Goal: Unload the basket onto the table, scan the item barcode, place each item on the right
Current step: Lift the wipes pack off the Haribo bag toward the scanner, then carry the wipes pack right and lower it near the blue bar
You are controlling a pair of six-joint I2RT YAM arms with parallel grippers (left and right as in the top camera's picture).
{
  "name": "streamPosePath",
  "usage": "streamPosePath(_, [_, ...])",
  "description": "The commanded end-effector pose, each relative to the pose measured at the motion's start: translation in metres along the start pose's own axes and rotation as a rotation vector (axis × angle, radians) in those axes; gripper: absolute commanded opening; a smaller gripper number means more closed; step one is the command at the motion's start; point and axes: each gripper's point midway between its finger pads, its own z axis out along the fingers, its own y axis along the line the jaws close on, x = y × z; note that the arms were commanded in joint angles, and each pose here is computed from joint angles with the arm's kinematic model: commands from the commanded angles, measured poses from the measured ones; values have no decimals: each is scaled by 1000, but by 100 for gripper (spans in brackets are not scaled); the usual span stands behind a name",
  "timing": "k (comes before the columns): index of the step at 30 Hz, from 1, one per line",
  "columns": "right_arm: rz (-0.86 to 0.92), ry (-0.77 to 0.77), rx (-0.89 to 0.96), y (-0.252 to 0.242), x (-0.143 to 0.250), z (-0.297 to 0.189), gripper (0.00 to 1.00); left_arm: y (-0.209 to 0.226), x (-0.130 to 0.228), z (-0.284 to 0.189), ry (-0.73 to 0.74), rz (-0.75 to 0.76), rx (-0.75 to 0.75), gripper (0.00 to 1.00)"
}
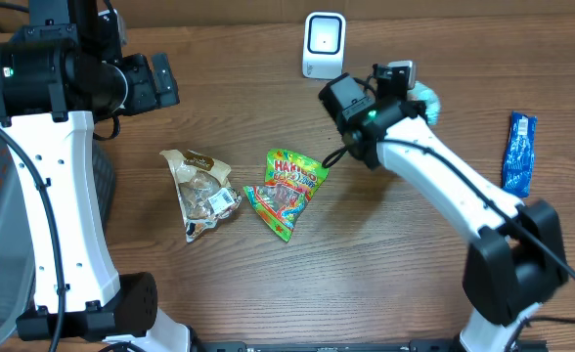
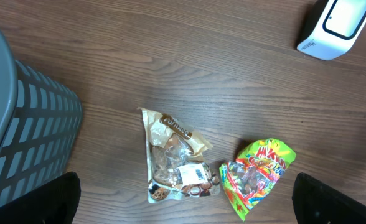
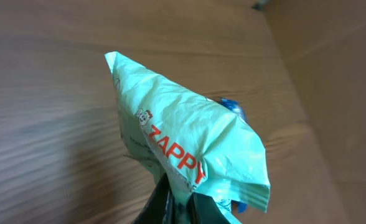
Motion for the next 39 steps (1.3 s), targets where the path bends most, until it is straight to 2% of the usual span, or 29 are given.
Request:
streamPosePath(1, [-99,9,104,-10,3,21,4,-3,1,-7,-14,-13,15,100])
streamPosePath(4, [-118,30,64,0,9,20,4,-3,1,-7,-14,-13,15,99])
streamPosePath(7, [-202,124,-116,33,31,12,4,-3,1,-7,-14,-13,15,100])
streamPosePath(9, [-245,170,-148,42,45,10,4,-3,1,-7,-14,-13,15,100])
streamPosePath(14, [-343,190,-64,46,60,20,4,-3,1,-7,-14,-13,15,100])
streamPosePath(18, [-301,142,110,21,55,26,4,-3,1,-7,-14,-13,15,100])
streamPosePath(21, [-292,154,125,16,58,26,4,-3,1,-7,-14,-13,15,100])
streamPosePath(23, [-281,197,73,25,67,25,4,-3,1,-7,-14,-13,15,100])
streamPosePath(26, [-239,325,-99,53,90,19,4,-3,1,-7,-14,-13,15,100])
streamPosePath(31, [-231,421,-248,80,110,2,4,-3,1,-7,-14,-13,15,100])
streamPosePath(32, [-238,430,-266,84,113,-2,9,-3,1,-7,-14,-13,15,100])
streamPosePath(33, [-244,438,-287,89,116,-7,19,-3,1,-7,-14,-13,15,100])
streamPosePath(34, [-272,455,-331,97,122,-15,34,-3,1,-7,-14,-13,15,100])
streamPosePath(37, [-346,490,-430,111,133,-31,50,-3,1,-7,-14,-13,15,100])
streamPosePath(39, [-365,528,-507,121,141,-46,55,-3,1,-7,-14,-13,15,100])
